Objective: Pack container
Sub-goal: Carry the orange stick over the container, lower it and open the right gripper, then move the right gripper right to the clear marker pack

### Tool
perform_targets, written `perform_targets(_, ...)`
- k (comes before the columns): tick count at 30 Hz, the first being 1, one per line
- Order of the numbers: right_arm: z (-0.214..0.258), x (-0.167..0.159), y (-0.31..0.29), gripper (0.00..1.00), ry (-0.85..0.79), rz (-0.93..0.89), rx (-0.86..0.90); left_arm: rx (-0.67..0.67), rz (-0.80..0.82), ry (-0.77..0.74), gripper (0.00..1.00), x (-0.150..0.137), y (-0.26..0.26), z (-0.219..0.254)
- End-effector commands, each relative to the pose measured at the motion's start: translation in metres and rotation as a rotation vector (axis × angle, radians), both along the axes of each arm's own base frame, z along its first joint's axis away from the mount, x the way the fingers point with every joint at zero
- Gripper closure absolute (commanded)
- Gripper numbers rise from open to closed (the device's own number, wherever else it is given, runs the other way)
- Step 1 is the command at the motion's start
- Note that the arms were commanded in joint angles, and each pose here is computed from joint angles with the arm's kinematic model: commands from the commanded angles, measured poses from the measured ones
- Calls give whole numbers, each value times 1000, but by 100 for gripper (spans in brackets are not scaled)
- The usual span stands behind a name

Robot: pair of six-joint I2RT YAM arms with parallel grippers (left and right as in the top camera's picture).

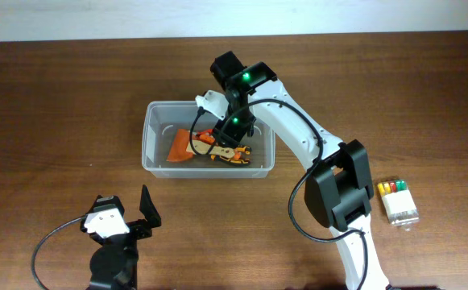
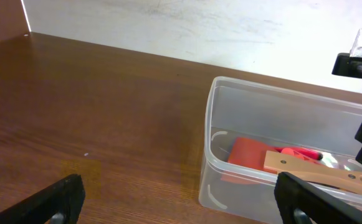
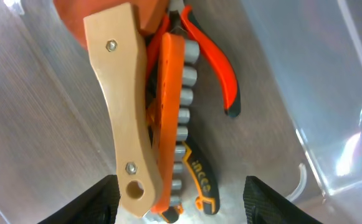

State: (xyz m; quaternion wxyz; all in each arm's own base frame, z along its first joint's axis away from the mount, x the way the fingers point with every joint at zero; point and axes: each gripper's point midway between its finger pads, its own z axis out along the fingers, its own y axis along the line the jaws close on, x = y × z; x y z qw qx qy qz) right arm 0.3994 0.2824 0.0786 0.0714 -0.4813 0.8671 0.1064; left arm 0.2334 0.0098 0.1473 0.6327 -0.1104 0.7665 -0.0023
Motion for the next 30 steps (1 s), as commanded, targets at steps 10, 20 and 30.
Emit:
perform_targets(10,146,-3,-121,16,-93,-556,-15,9,-2,1,1,0,0,-1)
perform_targets(20,222,-65,-263,12,-111,-973,-5,9,-2,0,1,0,0,-1)
perform_targets(30,146,-126,-333,12,65,-1142,-255,9,-2,0,1,0,0,-1)
